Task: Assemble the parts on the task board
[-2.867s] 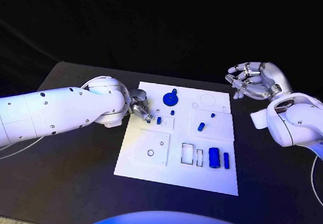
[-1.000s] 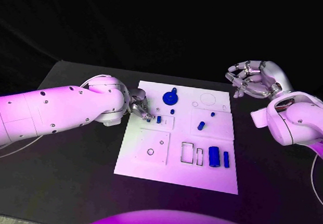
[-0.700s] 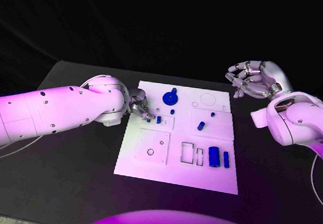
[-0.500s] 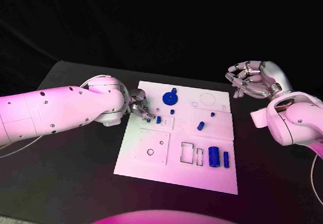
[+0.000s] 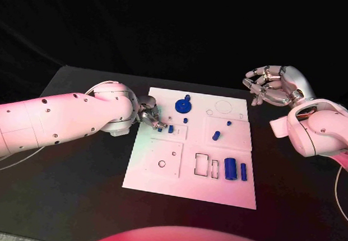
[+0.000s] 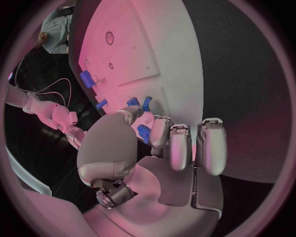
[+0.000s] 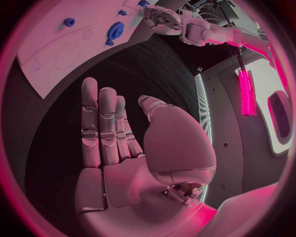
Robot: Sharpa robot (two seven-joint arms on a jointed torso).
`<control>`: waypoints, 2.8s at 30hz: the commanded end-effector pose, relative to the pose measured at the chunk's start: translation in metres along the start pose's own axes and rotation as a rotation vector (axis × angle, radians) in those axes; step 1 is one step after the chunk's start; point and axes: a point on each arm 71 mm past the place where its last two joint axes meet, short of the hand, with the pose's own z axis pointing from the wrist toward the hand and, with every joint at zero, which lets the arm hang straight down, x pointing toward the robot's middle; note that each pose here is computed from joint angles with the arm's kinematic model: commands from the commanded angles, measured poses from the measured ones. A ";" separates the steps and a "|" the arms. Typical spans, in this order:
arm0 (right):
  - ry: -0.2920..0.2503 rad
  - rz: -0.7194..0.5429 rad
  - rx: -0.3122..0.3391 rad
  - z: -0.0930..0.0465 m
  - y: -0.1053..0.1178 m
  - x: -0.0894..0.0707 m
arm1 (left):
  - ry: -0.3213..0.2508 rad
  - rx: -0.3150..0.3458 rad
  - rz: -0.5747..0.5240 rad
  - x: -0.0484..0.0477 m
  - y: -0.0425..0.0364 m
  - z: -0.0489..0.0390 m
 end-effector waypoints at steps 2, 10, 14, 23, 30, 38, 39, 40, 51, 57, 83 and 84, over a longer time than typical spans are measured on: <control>0.006 -0.002 -0.013 0.000 0.001 0.001 | 0.007 -0.001 0.003 0.0015 0.0004 0.0001; 0.006 -0.001 -0.014 0.000 0.001 0.001 | -0.005 0.004 -0.029 0.0006 0.0001 -0.0003; 0.005 0.000 -0.015 0.001 0.001 0.001 | -0.010 0.006 -0.042 0.0001 0.0003 -0.0006; 0.003 0.000 -0.016 0.001 0.001 0.001 | -0.035 0.016 -0.080 -0.0030 0.0001 -0.0028; 0.001 0.001 -0.015 0.001 0.001 0.001 | -0.109 0.071 -0.202 -0.0141 -0.0005 -0.0081; -0.009 0.000 -0.013 0.001 0.000 0.000 | -0.274 0.249 -0.395 -0.0335 -0.0038 -0.0125; -0.013 0.000 -0.014 0.001 -0.001 0.000 | -0.302 0.269 -0.402 -0.0358 -0.0056 -0.0127; -0.016 0.001 -0.014 0.001 -0.001 0.000 | -0.322 0.286 -0.404 -0.0372 -0.0075 -0.0128; -0.023 0.004 -0.013 0.001 -0.004 -0.001 | -0.474 0.588 -0.121 -0.0312 -0.0462 -0.0139; -0.011 0.012 -0.014 0.001 -0.005 0.002 | -0.415 0.648 0.157 -0.0164 -0.0626 -0.0080; -0.005 0.016 -0.008 0.001 -0.005 0.006 | -0.284 0.556 0.418 -0.0056 -0.0726 0.0177; -0.005 0.017 -0.008 0.002 -0.005 0.006 | -0.290 0.557 0.417 -0.0062 -0.0732 0.0180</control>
